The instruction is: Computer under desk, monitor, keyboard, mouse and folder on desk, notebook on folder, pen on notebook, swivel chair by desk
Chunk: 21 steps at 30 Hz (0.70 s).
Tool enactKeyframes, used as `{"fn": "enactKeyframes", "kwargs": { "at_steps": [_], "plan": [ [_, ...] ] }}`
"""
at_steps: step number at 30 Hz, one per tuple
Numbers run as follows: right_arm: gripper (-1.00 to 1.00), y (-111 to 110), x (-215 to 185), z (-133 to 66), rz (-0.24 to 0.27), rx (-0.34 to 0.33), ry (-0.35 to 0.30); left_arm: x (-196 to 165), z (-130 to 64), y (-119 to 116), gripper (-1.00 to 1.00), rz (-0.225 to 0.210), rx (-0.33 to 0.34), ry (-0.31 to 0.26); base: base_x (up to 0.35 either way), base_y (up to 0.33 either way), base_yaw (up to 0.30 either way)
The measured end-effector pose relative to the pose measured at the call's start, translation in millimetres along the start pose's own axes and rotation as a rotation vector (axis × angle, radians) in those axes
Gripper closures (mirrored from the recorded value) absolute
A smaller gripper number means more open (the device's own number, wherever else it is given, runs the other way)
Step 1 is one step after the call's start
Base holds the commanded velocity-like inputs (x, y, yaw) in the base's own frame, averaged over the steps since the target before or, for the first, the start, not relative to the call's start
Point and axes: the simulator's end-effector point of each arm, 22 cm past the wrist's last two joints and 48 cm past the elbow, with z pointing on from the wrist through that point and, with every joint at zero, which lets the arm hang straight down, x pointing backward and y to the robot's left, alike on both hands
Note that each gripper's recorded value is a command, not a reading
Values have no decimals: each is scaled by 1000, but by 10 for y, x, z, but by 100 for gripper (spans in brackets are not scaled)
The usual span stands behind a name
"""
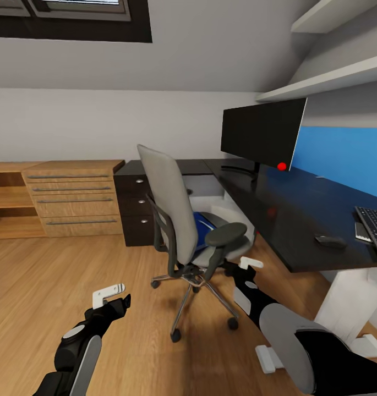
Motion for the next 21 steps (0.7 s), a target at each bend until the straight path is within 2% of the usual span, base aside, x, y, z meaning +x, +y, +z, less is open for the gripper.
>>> {"fn": "enactKeyframes", "kwargs": {
  "at_steps": [21],
  "plan": [
    [-100,72,-115,-52,5,-9,-18,-79,-53,-10,-100,-4,5,-19,-1,0,201]
  ]
}}
